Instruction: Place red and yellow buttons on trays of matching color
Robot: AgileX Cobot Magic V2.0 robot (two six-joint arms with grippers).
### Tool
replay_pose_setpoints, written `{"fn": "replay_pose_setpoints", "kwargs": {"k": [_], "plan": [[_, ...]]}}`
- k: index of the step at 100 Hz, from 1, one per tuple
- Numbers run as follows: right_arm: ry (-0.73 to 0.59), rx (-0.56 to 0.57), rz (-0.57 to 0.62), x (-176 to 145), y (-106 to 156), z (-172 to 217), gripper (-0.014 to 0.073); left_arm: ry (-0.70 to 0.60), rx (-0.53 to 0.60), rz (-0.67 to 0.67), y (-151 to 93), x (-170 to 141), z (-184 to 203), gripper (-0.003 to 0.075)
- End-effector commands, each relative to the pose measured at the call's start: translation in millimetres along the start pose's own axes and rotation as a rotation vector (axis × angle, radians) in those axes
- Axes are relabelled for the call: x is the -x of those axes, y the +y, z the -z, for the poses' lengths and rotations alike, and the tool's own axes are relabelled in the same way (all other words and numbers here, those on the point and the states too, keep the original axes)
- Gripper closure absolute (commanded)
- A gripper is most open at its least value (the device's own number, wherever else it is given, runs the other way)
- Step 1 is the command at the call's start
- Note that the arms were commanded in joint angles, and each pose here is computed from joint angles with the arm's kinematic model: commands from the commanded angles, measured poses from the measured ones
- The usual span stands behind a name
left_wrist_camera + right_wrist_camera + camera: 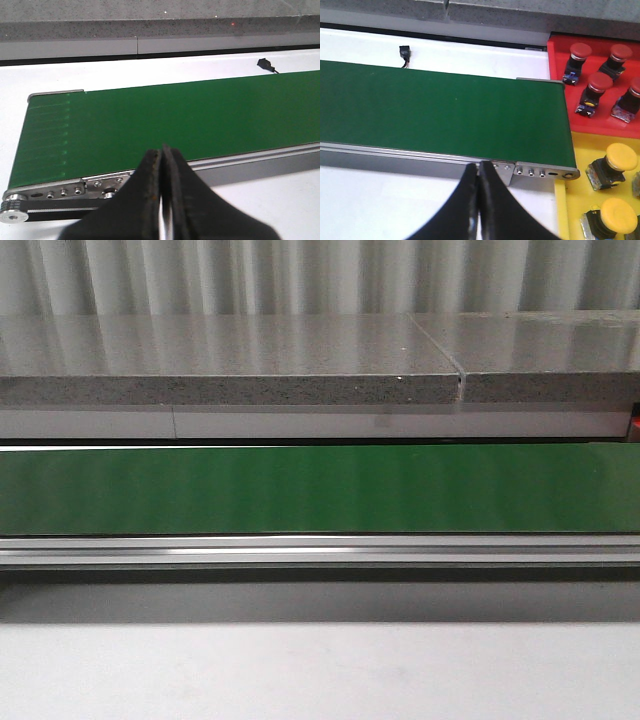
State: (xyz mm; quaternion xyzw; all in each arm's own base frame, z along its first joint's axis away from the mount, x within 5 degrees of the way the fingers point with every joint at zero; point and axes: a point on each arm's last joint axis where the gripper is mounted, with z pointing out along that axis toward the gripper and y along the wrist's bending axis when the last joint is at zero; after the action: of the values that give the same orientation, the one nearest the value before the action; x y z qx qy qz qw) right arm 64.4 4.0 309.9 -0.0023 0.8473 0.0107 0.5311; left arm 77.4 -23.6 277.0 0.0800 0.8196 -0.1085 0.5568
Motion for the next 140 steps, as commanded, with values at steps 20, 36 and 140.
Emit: {"fn": "replay_pose_setpoints", "kwargs": {"k": [20, 36, 140], "plan": [[-0.076, -0.009, 0.01, 12, -1, 4, 0.0662, -0.09, -0.002, 0.013, -1, 14, 3, 0.074], [-0.076, -0.009, 0.01, 12, -1, 4, 0.0662, -0.09, -0.002, 0.013, -1, 14, 3, 0.074], [-0.438, 0.002, -0.029, -84, -5, -27, 0.0662, -0.09, -0.002, 0.013, -1, 14, 3, 0.074]]}}
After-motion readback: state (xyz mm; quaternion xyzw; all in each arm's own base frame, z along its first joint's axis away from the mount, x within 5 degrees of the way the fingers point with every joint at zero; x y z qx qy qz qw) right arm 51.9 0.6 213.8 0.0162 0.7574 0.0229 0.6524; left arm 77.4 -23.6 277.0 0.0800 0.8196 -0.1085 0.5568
